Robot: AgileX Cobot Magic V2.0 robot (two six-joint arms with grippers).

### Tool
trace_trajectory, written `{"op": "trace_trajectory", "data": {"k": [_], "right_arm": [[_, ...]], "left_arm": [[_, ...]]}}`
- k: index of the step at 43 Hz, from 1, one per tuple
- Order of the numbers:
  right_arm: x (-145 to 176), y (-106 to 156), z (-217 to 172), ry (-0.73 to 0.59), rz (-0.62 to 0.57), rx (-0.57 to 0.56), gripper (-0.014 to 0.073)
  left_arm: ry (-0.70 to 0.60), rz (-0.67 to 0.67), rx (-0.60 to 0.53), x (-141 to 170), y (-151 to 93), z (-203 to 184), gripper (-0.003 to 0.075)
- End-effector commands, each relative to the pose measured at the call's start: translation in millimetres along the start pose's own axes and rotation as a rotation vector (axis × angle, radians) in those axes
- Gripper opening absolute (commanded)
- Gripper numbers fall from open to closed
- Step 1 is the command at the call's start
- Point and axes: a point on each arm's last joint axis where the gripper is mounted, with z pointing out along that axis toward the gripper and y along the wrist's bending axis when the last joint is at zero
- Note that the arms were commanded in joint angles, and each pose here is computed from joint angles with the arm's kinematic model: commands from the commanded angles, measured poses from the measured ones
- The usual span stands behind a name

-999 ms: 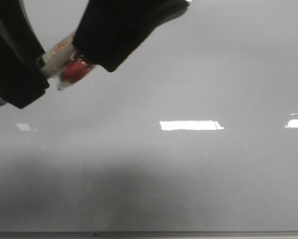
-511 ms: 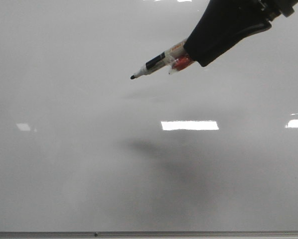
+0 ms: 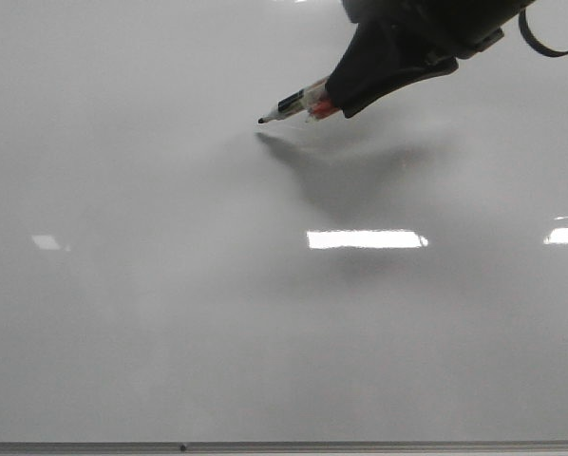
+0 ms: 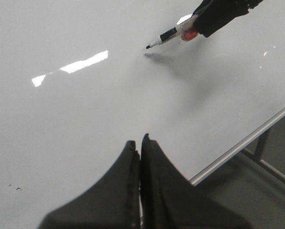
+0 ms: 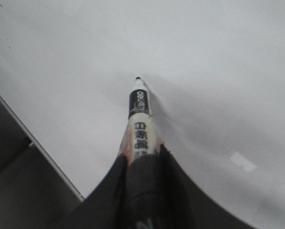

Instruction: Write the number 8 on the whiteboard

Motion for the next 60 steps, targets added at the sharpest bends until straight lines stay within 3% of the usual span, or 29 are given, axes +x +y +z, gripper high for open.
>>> {"op": "trace_trajectory", "data": {"k": [1, 16, 29, 38, 50, 60], "right_arm": [[-21.4, -1.5, -4.8, -0.087, 0.008, 0.02, -0.0066], [-2.6, 9.6, 37.7, 0.057, -0.008, -0.072, -0.0057], [39.0, -14.8, 23.8, 0.114, 0.082, 0.032, -0.0057], [68.6, -7.3, 33.3, 0.198, 0.098, 0.022, -0.0057], [50.3, 13.7, 61.9, 0.159, 0.067, -0.013, -0.0057], [26.5, 16.0, 57.4, 0.095, 0.056, -0.03, -0.0057]], "left_arm": [[-0.075, -0.039, -0.036, -12.6, 4.0, -2.3, -0.0019], [-0.075, -0.039, -0.036, -12.6, 4.0, -2.3, -0.0019], [-0.074, -0.037, -0.037, -12.5, 4.1, -2.3, -0.0019], [-0.074, -0.037, -0.037, -12.5, 4.1, -2.3, -0.0019], [-0.072, -0.034, -0.039, -12.3, 4.2, -2.2, -0.0019], [-0.071, -0.032, -0.039, -12.2, 4.3, -2.2, -0.0019]]}}
